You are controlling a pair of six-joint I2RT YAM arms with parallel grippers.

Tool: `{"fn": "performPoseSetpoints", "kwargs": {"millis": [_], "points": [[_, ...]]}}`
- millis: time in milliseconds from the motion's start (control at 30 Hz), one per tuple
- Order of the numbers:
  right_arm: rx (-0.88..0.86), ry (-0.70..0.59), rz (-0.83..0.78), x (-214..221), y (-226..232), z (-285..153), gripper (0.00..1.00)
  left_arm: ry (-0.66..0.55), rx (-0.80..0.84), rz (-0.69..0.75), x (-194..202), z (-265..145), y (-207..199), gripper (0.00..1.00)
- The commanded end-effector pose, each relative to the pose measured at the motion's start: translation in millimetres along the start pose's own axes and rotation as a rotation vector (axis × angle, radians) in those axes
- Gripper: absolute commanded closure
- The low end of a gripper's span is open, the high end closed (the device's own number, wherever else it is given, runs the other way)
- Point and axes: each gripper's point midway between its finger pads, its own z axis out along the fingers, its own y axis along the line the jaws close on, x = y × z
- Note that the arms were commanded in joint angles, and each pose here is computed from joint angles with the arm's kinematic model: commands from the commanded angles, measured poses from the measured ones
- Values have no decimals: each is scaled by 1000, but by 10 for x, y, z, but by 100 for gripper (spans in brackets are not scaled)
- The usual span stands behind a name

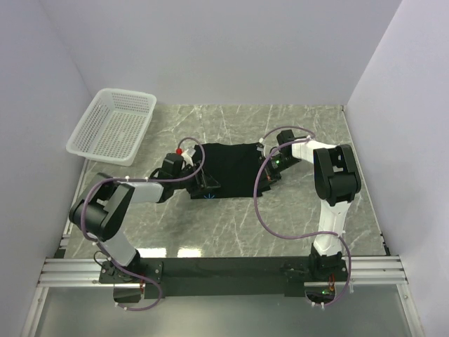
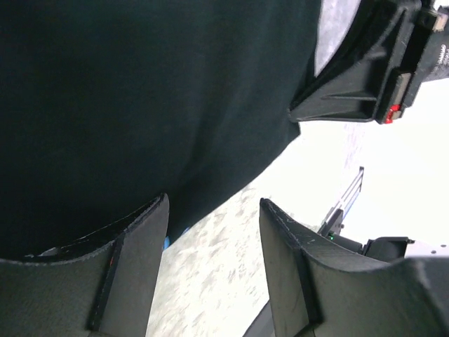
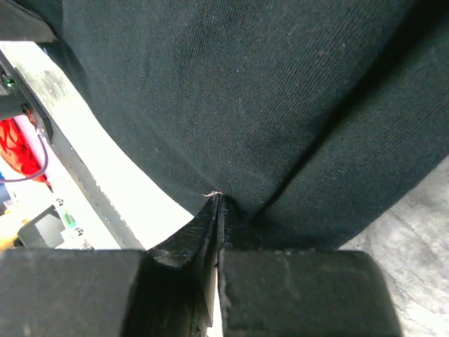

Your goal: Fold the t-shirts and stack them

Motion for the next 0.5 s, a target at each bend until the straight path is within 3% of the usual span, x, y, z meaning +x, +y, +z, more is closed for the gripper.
{"fn": "performPoseSetpoints", "kwargs": {"millis": [0,167,433,467], "points": [[84,-34,-59,-159,-135,-49,97,-16,-112,-19,16,-118,357,39],[87,-73,-125,-279,-4,-218,96,-57,-92,-40,-95,-199,429,39],[136,-207,-323,-533,397,-745,88,-183,-63,108,-555,-520,-121,38],[150,-229,-343,-572,430,-803,87,-245,-48,146,-699,-653,-303,38]]}}
